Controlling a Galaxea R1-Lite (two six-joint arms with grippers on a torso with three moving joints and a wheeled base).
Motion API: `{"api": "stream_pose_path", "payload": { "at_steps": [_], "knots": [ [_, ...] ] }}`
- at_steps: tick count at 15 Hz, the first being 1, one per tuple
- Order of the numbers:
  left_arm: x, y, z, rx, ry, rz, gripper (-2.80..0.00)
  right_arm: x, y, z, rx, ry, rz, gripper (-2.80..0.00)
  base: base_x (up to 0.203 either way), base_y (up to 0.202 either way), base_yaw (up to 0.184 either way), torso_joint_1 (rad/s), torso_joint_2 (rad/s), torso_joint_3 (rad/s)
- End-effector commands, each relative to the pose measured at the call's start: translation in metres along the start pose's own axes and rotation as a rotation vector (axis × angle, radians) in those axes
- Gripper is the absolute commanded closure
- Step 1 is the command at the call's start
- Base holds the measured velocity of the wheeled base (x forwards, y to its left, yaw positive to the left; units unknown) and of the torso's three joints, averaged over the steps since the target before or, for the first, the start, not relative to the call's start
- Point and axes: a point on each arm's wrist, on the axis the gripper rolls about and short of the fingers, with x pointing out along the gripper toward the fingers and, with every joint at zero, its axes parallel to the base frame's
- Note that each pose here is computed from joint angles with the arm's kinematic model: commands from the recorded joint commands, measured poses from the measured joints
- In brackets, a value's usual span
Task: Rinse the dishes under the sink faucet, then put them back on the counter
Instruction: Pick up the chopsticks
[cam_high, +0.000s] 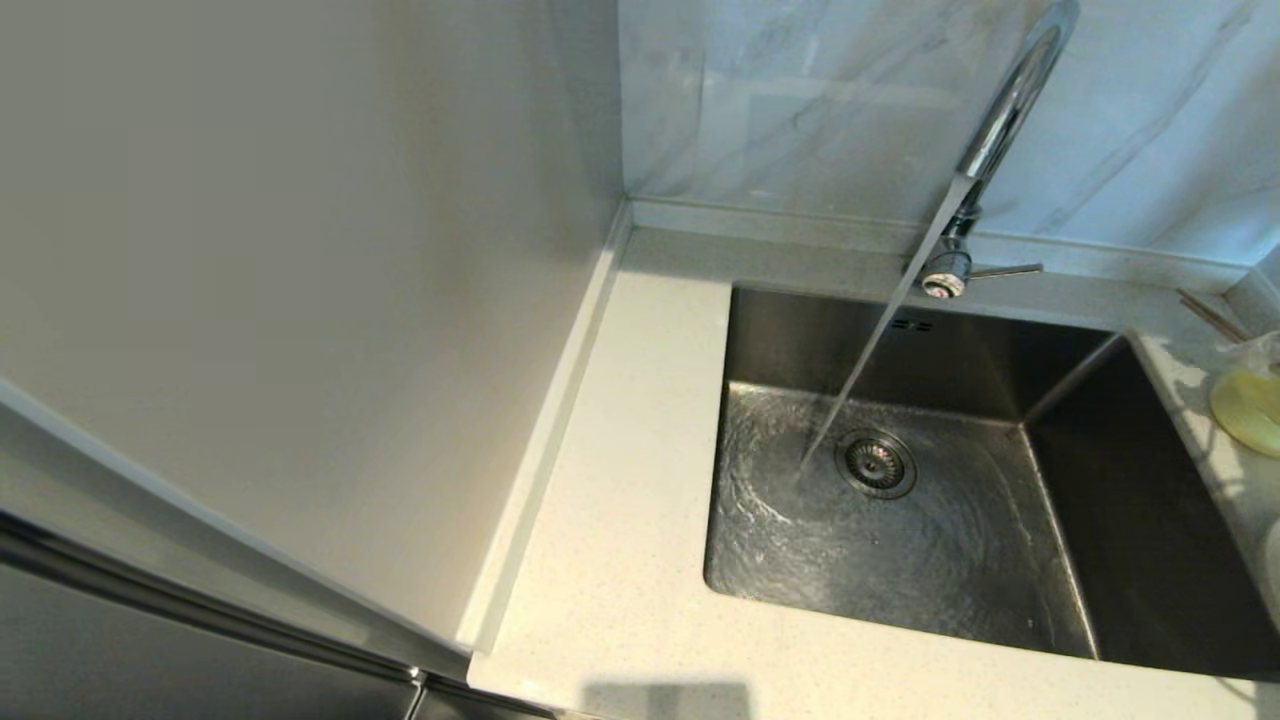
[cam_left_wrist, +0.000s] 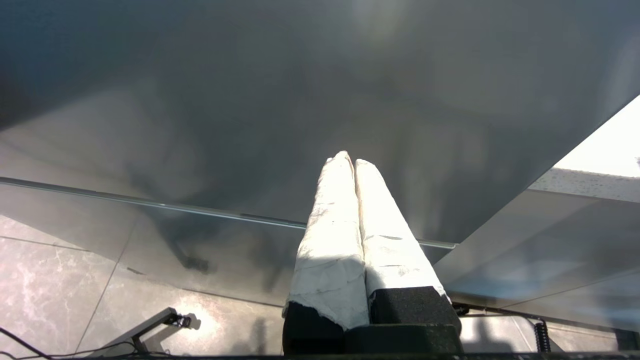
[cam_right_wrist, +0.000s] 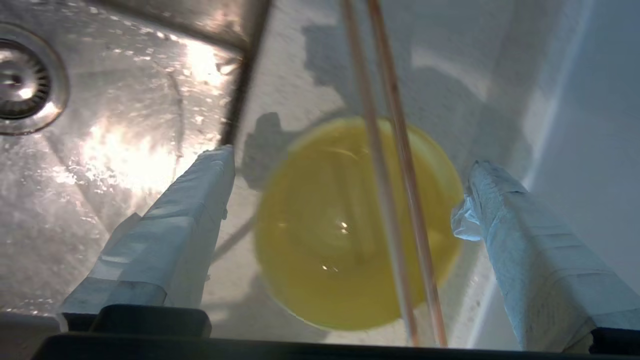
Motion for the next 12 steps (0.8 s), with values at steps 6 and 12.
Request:
{"api": "stream_pose_path", "payload": {
  "at_steps": [6,12],
  "knots": [
    [0.0,0.0,0.0,-0.001,0.001,0.0,0.0,0.021,0.029,0.017,-0.16,-0.042,0.052,-2.8,0.0,0.0,0.0,0.0,0.0,0.0],
    [0.0,0.0,0.0,-0.002,-0.001,0.0,0.0,0.05,0.022,0.019,-0.194,-0.087,-0.07,-2.8,0.0,0.0,0.0,0.0,0.0,0.0]
  ]
}}
